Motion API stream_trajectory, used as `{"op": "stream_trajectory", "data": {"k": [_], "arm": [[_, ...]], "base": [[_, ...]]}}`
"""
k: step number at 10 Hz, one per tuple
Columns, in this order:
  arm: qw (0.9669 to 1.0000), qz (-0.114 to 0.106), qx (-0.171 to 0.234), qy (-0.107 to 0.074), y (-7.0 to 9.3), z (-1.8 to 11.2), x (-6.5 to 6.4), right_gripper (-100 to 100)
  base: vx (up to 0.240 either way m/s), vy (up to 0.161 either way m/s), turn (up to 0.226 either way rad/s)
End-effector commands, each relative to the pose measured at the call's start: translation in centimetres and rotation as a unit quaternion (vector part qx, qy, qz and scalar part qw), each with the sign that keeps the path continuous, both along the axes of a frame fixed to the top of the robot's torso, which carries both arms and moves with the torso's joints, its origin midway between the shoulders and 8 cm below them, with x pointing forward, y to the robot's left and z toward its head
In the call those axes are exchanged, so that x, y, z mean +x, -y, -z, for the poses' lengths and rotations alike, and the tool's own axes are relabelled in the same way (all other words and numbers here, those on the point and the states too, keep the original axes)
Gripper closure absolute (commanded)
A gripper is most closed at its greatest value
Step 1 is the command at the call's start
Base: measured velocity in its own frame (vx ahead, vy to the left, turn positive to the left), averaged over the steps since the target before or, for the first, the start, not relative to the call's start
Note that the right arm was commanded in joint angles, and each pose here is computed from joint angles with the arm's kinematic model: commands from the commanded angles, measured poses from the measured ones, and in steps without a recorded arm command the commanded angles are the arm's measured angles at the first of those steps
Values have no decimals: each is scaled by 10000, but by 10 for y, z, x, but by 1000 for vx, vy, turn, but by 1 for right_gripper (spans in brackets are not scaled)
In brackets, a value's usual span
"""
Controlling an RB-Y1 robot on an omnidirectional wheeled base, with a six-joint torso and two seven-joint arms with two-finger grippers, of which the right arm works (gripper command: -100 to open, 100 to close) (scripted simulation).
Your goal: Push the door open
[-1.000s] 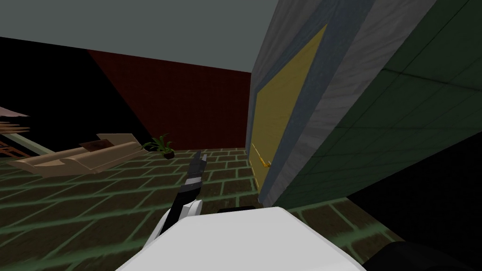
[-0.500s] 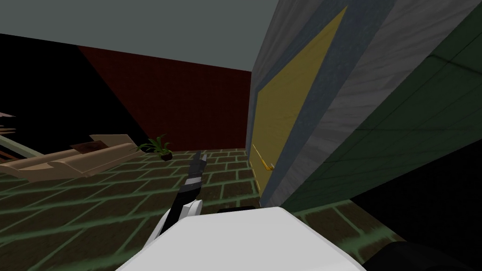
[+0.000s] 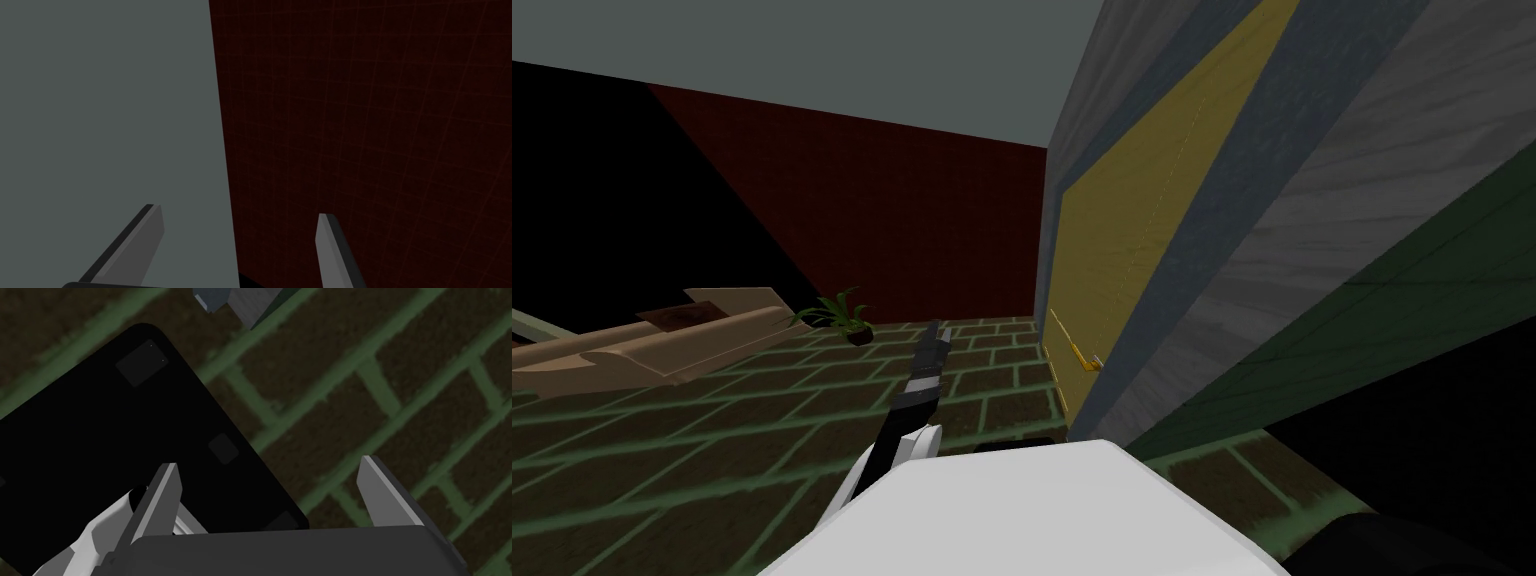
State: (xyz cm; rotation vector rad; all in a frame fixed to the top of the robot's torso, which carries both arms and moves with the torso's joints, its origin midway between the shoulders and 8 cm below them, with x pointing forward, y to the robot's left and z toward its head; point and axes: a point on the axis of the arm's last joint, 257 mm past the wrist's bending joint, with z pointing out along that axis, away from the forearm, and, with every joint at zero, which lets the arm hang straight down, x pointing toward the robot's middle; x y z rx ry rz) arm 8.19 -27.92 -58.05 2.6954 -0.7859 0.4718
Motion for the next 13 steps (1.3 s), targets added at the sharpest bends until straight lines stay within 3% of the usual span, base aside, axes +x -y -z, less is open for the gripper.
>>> {"op": "stream_trajectory", "data": {"k": [1, 7, 13], "arm": [[9998, 93, 86, -157, -3, 5, -12, -100], [9956, 436, 389, -727, -16, 21, -58, -100], [9862, 789, 659, -1299, -29, 32, -105, -100]], "base": [[85, 36, -17], [100, 26, -16], [93, 24, -17]]}}
